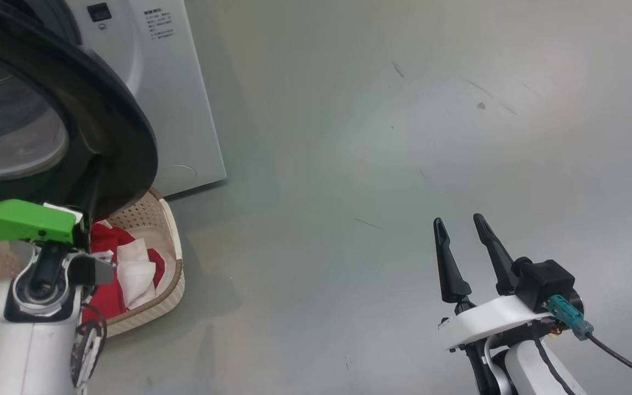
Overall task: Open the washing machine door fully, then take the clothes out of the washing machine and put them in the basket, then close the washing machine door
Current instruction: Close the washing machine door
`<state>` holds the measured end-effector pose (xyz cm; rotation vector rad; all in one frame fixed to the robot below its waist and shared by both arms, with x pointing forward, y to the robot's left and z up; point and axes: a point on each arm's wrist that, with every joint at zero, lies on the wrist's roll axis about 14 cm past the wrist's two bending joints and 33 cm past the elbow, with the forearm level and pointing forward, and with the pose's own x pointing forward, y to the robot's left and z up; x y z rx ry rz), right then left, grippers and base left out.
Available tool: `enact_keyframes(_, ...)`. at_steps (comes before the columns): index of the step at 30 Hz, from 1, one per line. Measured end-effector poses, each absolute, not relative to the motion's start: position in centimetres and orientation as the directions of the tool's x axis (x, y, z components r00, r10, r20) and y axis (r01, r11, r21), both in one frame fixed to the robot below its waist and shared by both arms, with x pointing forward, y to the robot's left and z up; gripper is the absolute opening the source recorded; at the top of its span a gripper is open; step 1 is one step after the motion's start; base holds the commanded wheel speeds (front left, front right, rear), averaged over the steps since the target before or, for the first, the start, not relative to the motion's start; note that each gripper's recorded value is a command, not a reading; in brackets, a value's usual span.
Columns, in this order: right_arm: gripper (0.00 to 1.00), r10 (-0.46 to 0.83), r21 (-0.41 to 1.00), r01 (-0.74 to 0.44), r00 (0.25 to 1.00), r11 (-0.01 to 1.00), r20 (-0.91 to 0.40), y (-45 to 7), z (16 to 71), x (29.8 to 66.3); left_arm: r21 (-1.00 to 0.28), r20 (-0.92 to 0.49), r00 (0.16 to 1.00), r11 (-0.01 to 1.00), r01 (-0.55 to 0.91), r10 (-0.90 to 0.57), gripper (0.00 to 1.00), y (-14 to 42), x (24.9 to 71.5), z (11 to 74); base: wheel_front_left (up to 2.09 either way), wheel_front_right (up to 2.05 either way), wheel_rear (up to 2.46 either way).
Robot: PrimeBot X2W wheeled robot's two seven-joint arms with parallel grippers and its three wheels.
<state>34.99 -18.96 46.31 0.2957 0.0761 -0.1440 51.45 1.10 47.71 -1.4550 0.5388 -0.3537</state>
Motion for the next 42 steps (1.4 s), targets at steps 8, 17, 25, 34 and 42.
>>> enact_keyframes(8, 1.0, -0.082, 0.278, 0.092, 0.995, 0.956, -0.048, -17.9, 47.5, 35.7, -0.942, -0.163, 0.816, 0.332, 0.038, -0.555, 0.0, 3.2, 48.2, 46.8, 0.0, 0.0, 0.0)
enact_keyframes(17, 1.0, -0.012, 0.285, 0.017, 1.0, 0.958, -0.019, -16.3, 48.2, 35.6, -0.867, -0.156, 0.86, 0.484, 0.116, -0.485, 0.0, 6.3, 45.3, 47.7, 0.0, 0.0, 0.0)
enact_keyframes(25, 1.0, 0.065, 0.289, -0.063, 0.998, 0.955, 0.004, -14.3, 48.7, 35.4, -0.774, -0.118, 0.931, 0.619, 0.132, -0.346, 0.0, 10.6, 42.7, 48.2, 0.0, 0.0, 0.0)
enact_keyframes(34, 1.0, 0.15, 0.288, -0.151, 0.988, 0.946, 0.025, -11.8, 49.2, 35.5, -0.606, -0.031, 0.955, 0.766, 0.216, -0.294, 0.0, 12.7, 39.7, 49.7, 0.0, 0.0, 0.0)
enact_keyframes(42, 1.0, 0.218, 0.282, -0.22, 0.975, 0.934, 0.038, -10.0, 49.5, 35.5, -0.432, -0.004, 0.967, 0.872, 0.229, -0.256, 0.0, 15.1, 37.1, 49.1, 0.0, 0.0, 0.0)
